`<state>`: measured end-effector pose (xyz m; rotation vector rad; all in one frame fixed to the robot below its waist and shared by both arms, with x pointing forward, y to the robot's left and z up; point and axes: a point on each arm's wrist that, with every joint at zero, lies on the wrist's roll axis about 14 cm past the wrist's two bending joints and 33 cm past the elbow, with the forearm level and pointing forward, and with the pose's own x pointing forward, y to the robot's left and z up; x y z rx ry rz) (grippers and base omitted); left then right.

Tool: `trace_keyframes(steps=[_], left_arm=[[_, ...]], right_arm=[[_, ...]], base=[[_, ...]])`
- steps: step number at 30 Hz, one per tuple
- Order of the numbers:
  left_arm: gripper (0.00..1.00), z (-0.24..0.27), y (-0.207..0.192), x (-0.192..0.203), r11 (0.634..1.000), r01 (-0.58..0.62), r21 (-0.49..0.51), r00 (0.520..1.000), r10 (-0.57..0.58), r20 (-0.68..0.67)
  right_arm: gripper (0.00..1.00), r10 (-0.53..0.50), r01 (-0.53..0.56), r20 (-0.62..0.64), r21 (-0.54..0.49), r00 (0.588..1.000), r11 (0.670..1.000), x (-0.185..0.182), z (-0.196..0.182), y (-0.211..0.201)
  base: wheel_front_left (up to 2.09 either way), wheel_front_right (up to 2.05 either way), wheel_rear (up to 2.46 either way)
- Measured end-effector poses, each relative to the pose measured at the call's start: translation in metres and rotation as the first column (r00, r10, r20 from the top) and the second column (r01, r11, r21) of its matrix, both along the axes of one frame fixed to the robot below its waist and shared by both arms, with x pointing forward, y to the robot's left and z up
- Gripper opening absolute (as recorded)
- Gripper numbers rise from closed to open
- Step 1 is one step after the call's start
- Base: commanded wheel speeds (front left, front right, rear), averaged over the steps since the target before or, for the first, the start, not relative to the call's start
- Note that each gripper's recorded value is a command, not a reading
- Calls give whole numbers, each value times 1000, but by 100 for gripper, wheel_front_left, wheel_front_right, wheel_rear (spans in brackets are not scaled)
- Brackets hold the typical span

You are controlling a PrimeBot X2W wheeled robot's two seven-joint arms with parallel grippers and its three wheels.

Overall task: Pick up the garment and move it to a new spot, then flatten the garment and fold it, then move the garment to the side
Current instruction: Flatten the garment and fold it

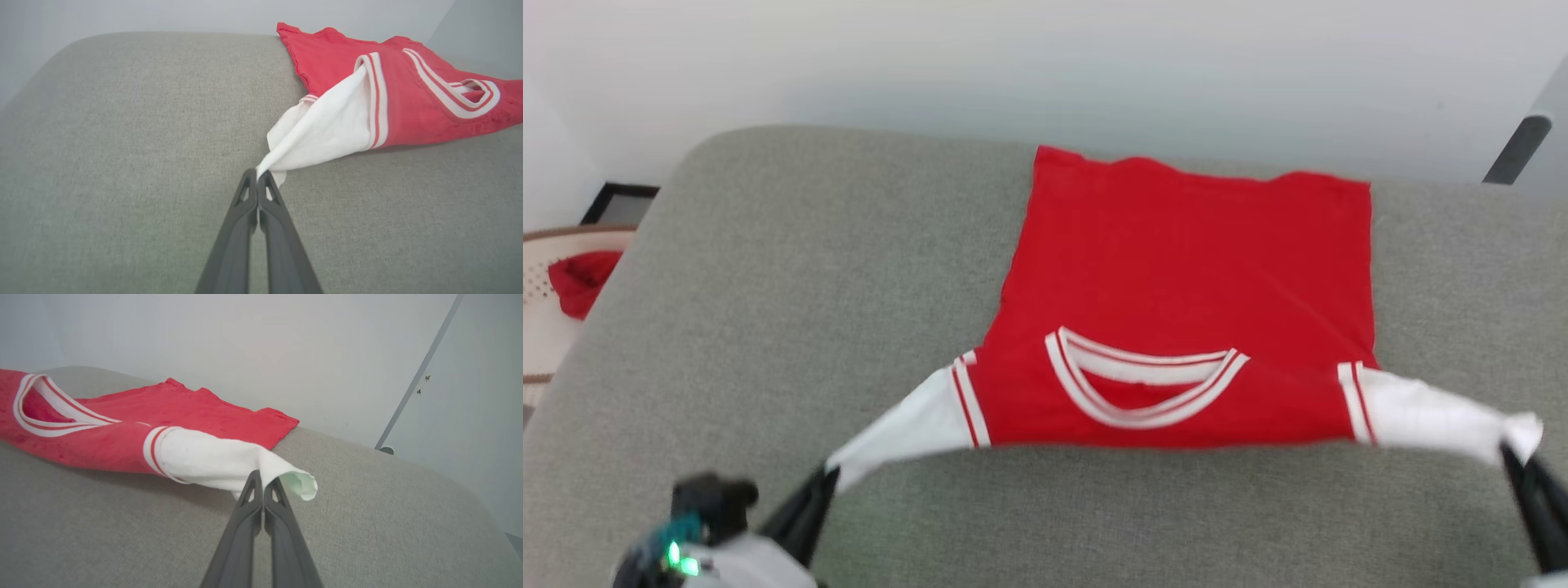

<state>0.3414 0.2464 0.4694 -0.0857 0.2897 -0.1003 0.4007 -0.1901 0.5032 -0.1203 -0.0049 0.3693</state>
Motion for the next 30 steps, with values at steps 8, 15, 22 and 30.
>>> trace_keyframes(steps=[8,15,22,30], left_arm=[[0,-35,-7,-50,993,-93,-72,989,84,-120],[0,-49,-13,-66,985,-133,-110,979,114,-168],[0,-53,-21,-68,981,-140,-134,978,115,-174],[0,-58,-30,-60,982,-124,-140,979,99,-178]], right_arm=[[0,-87,90,-108,19,990,996,-54,-33,-14],[0,-125,129,-147,17,981,991,-65,-43,-24],[100,-123,129,-199,18,972,991,-64,-54,-20],[100,-37,48,-154,69,987,996,-50,-28,5]], base=[[0,0,0],[0,0,0],[0,0,0],[0,0,0]])
